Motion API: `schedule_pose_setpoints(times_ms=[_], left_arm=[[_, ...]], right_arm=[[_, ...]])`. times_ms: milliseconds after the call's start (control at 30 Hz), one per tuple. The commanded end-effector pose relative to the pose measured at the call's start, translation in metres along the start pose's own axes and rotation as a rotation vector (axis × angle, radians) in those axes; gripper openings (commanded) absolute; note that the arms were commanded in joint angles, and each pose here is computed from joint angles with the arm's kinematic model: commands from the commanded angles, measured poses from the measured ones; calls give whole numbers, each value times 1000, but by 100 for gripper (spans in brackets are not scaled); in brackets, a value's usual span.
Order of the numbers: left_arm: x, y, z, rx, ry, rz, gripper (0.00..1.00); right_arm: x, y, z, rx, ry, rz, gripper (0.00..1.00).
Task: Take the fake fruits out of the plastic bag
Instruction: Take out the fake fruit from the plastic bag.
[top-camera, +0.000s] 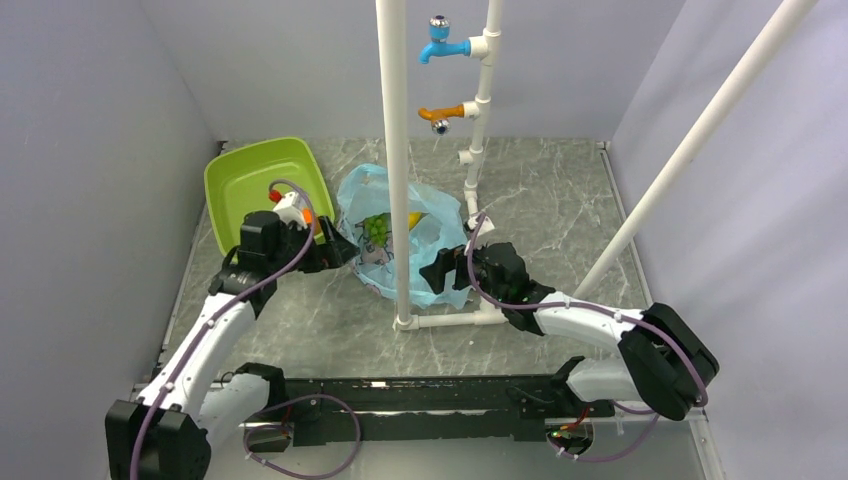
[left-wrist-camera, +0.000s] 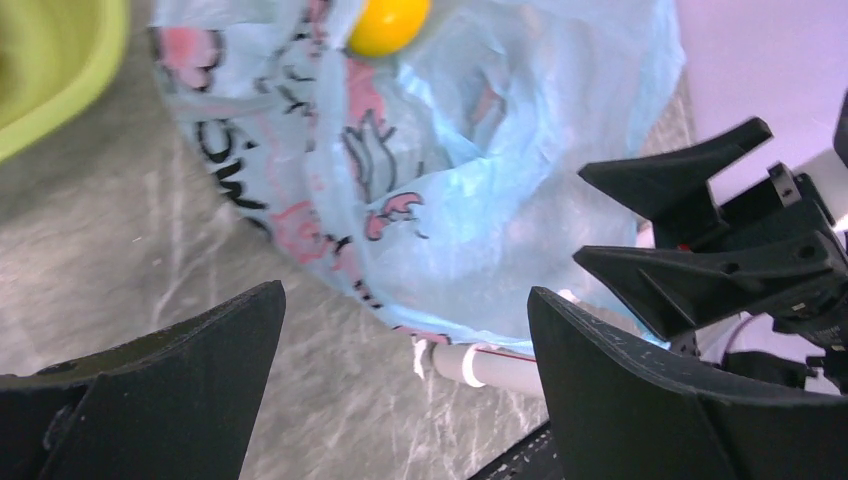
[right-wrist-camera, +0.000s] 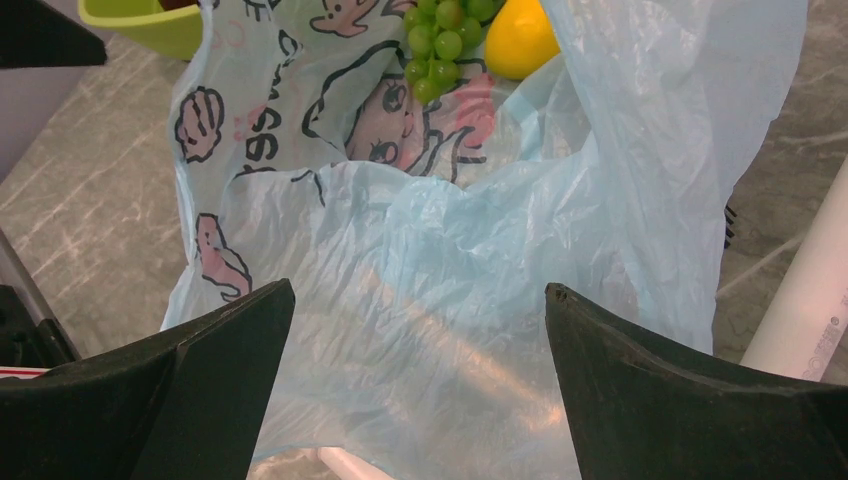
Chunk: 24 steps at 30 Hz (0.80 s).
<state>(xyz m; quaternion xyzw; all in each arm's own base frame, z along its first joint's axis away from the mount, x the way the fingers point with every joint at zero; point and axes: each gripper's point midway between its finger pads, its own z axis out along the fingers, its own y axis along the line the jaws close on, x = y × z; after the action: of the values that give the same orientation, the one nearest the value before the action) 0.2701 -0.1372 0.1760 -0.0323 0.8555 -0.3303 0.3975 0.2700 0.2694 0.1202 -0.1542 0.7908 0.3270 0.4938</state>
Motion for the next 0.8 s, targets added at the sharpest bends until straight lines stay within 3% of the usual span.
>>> schedule_pose_setpoints(times_ms=[0,133,300,433,767], left_arm=[[-12,-46,16,141,-26,65,97],[-10,-80,36,176,-14,180,95],[-2,-95,71,163,39,215,83],[8,-87,107,88,119,229,77],[14,-54,172,-75,195,294,79]], right_arm=[[-20,5,-4,-9,-73,11,100],[-23,2,-8,10,-91,10,100],[-25,0,-13,14,-117,2,98],[-22,-1,-9,20,-99,2,94],[-23,-2,-12,18,-108,-7,92]])
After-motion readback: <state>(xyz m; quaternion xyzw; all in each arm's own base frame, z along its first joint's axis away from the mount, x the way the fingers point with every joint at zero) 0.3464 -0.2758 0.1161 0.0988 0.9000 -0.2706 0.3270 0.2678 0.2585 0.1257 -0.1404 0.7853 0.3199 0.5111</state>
